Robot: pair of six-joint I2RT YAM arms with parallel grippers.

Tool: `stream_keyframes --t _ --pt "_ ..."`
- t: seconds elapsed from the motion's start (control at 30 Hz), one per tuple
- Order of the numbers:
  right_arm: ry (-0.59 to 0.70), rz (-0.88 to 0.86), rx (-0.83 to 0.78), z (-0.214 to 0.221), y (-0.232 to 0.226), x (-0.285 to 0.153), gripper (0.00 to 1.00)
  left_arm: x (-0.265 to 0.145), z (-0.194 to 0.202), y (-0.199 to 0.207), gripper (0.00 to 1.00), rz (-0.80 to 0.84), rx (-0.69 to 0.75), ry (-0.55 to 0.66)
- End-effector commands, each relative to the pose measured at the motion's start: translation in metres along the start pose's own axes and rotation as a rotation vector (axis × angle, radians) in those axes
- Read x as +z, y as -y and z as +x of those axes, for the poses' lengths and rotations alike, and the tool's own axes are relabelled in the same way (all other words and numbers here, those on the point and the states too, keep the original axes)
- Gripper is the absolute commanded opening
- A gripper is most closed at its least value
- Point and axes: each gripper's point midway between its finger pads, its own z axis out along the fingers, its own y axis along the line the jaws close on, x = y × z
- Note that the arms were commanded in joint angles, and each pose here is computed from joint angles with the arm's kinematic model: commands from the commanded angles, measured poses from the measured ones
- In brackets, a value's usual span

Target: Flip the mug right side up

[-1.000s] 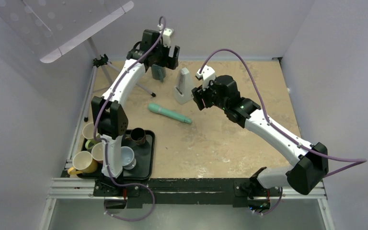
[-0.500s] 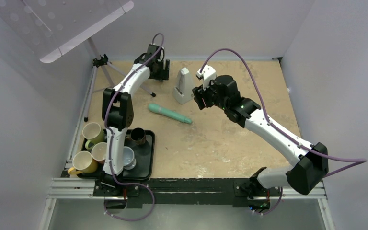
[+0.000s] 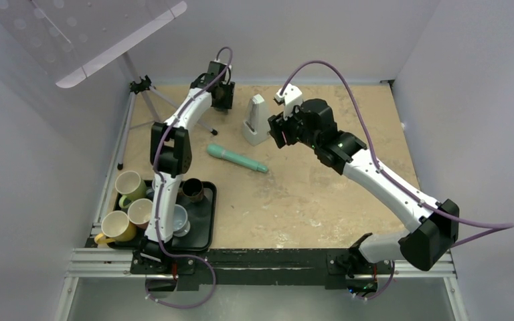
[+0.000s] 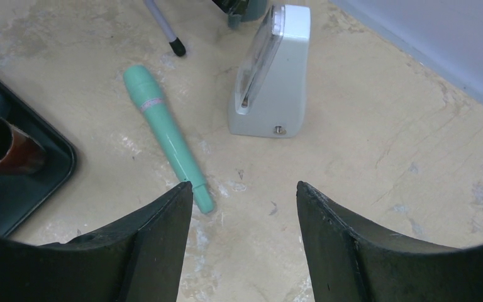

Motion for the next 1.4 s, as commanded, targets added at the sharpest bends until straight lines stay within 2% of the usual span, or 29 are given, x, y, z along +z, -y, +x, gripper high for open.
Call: stream_keyframes --t 0.0,0.17,0.3,0.4,0.43,0.53,0.7,0.73,0.77,0.8,0.83,0.93,1.03,1.13,1.23,1.3,1.37 --pt "0.072 -0.014 0.004 -0.035 -0.001 -0.004 0.64 -0.012 -0.024 -0.015 0.53 -0.025 -0.014 0.056" --pt "0.088 -0.006 -0.006 -0.041 0.001 -0.006 0.64 -0.013 -0.018 -0.037 0.46 -0.057 -0.056 0.036" --pt "0.095 -0.003 -0.008 -0.043 0.002 -0.010 0.64 -0.013 -0.009 -0.034 0.37 -0.021 -0.058 0.009" --pt "0.094 0.003 -0.010 -0.042 0.003 -0.012 0.64 -0.013 -0.004 -0.040 0.25 -0.029 -0.089 -0.002" --pt "0.092 0.006 -0.012 -0.041 0.004 -0.012 0.64 -0.012 -0.005 -0.040 0.25 -0.023 -0.092 0.000" --pt "0.097 0.002 -0.013 -0.042 0.003 -0.013 0.64 -0.010 -0.006 -0.032 0.40 0.020 -0.070 0.000" --pt "0.096 -0.001 -0.012 -0.043 0.003 -0.013 0.64 -0.008 -0.006 -0.028 0.41 0.051 -0.065 -0.008" --pt "0.097 -0.001 -0.010 -0.043 0.003 -0.014 0.64 -0.008 -0.006 -0.029 0.34 0.053 -0.066 -0.009" --pt "0.099 0.000 -0.009 -0.044 0.003 -0.014 0.64 -0.008 -0.006 -0.029 0.22 0.052 -0.069 -0.009" --pt "0.101 -0.001 -0.007 -0.044 0.003 -0.015 0.64 -0.009 -0.006 -0.030 0.05 0.048 -0.069 -0.010" --pt "0.105 0.001 -0.004 -0.045 0.003 -0.016 0.64 -0.009 -0.006 -0.031 0.00 0.041 -0.072 -0.007" --pt "0.122 0.005 0.009 -0.048 0.003 -0.020 0.64 -0.015 -0.008 -0.030 0.00 0.046 -0.073 0.012" --pt "0.157 0.001 0.035 -0.055 0.003 -0.026 0.65 -0.040 -0.023 -0.015 0.00 0.156 -0.073 0.048" --pt "0.223 -0.027 0.060 -0.074 0.001 -0.034 0.65 -0.087 -0.047 0.009 0.00 0.317 -0.064 0.102" --pt "0.295 -0.096 0.123 -0.098 -0.009 -0.045 0.67 -0.131 -0.067 0.012 0.00 0.372 -0.062 0.162" --pt "0.340 -0.129 0.156 -0.111 -0.014 -0.051 0.69 -0.163 -0.076 0.012 0.00 0.423 -0.093 0.184" --pt "0.389 -0.177 0.196 -0.122 -0.020 -0.057 0.75 -0.191 -0.081 0.014 0.00 0.477 -0.127 0.192"
